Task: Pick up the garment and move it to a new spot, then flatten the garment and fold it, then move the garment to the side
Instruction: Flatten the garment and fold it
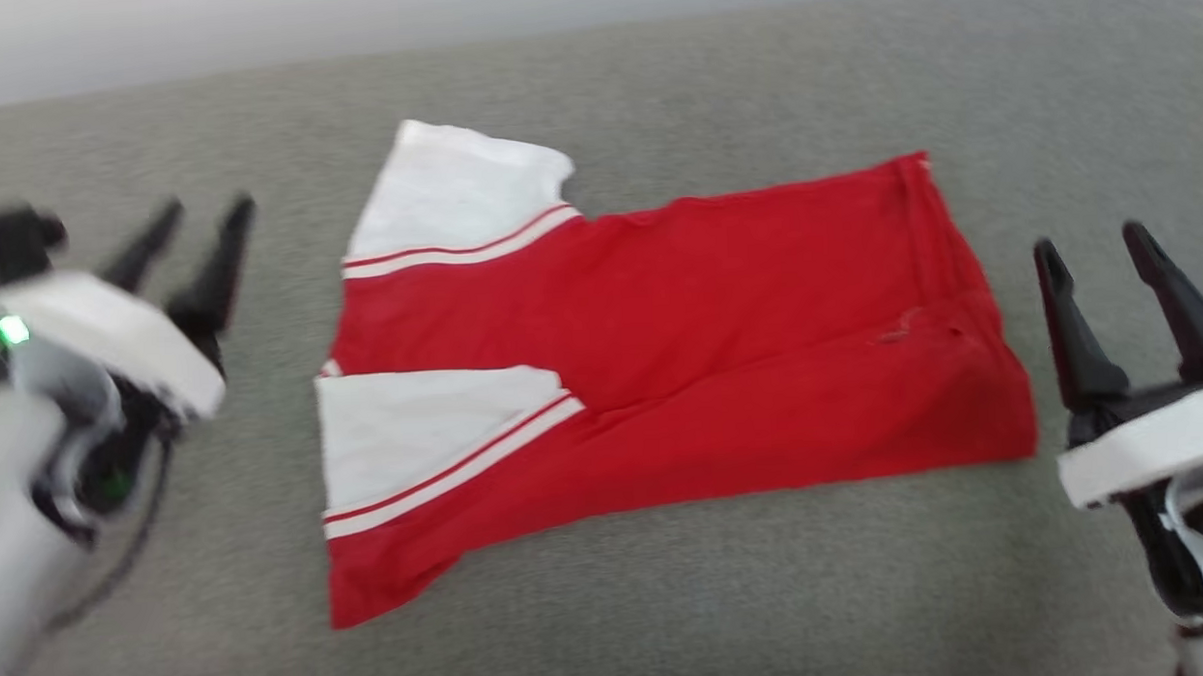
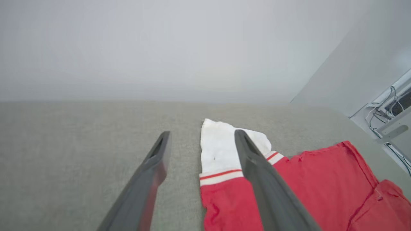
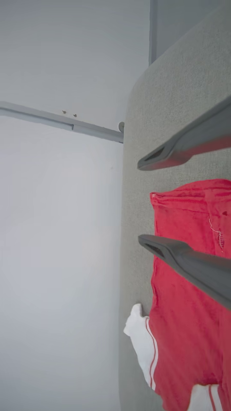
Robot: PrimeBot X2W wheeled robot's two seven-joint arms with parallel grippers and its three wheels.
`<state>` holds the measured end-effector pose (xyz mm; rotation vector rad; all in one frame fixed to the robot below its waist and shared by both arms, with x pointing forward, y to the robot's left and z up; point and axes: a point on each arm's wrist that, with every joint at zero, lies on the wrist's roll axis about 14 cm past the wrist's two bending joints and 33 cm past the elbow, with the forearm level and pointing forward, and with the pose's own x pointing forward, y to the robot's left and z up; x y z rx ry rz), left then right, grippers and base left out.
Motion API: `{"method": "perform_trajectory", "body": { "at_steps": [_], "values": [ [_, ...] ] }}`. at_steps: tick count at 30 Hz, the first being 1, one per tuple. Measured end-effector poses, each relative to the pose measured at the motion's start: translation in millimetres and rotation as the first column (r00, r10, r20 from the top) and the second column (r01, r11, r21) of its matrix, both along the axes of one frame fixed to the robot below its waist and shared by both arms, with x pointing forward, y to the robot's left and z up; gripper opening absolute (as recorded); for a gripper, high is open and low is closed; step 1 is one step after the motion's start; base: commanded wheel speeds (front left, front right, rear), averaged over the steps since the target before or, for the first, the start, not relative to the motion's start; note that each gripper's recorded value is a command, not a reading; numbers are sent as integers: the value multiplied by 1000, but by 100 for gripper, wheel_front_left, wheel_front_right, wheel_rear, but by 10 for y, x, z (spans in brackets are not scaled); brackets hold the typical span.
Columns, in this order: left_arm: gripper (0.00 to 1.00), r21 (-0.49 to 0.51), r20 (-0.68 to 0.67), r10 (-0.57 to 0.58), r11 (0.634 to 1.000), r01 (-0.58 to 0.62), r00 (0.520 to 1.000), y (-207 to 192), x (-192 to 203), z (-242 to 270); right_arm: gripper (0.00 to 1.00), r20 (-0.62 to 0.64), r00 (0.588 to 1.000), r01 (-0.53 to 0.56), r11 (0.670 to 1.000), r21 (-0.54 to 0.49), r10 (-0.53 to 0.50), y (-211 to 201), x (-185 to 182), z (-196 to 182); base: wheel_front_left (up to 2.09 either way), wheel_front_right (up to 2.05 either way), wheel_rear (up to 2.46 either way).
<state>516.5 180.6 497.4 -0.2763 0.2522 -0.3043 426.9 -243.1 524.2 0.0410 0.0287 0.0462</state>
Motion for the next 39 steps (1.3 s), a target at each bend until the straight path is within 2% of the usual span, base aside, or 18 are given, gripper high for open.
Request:
{"method": "perform_trajectory", "body": {
  "at_steps": [6, 10, 12, 15, 20, 26, 28, 29, 30, 31, 32, 36, 39],
  "values": [
    [100, 92, 6, -28, 995, 28, 1000, -172, 714, 150, 100, 57, 997, 46, 999, 14, -47, -49, 30, 4, 0, 0, 0],
    [100, 142, -151, -59, 987, 81, 987, -348, 1037, -167, 100, 14, 997, 75, 997, 36, -75, -97, 58, -199, 0, 0, 0],
    [100, 200, -278, -92, 968, 151, 956, -455, 1090, -455, 100, -8, 996, 89, 995, 43, -89, -127, 74, -308, 0, 0, 0],
    [100, 204, -419, -107, 956, 209, 902, -593, 1169, -757, 100, -45, 994, 98, 994, 50, -95, -138, 99, -461, 0, 0, 0],
    [100, 239, -615, -87, 926, 291, 784, -609, 1196, -1184, 100, -77, 992, 105, 994, 35, -102, -183, 127, -595, 0, 0, 0],
    [98, 142, -719, -142, 928, 344, 680, -833, 1269, -1333, 100, -120, 983, 140, 990, 18, -137, -315, 85, -755, 0, 0, 0],
    [71, 82, -739, -179, 933, 351, 649, -930, 1248, -1332, 100, -130, 982, 143, 990, 19, -139, -322, 77, -796, 0, 0, 0],
    [50, 72, -744, -189, 931, 358, 641, -962, 1232, -1324, 100, -133, 982, 140, 990, 20, -136, -313, 83, -810, 0, 0, 0],
    [41, 72, -747, -200, 924, 376, 635, -986, 1214, -1317, 100, -134, 982, 135, 991, 22, -131, -297, 100, -814, 0, 0, 0],
    [5, 80, -745, -206, 917, 391, 634, -1001, 1200, -1314, 100, -133, 984, 126, 992, 23, -122, -274, 120, -814, 0, 0, 0],
    [0, 87, -743, -207, 913, 399, 636, -1005, 1196, -1313, 100, -132, 985, 115, 993, 22, -111, -249, 142, -812, 0, 0, 0],
    [0, 70, -724, -232, 912, 403, 649, -1073, 1185, -1308, 100, -160, 986, 46, 999, 3, -45, -120, 302, -813, 0, 0, 0],
    [0, 83, -706, -240, 906, 415, 666, -1085, 1177, -1295, 100, -232, 972, -50, 998, -41, 39, 15, 561, -835, 0, 0, 0]
  ]
}}
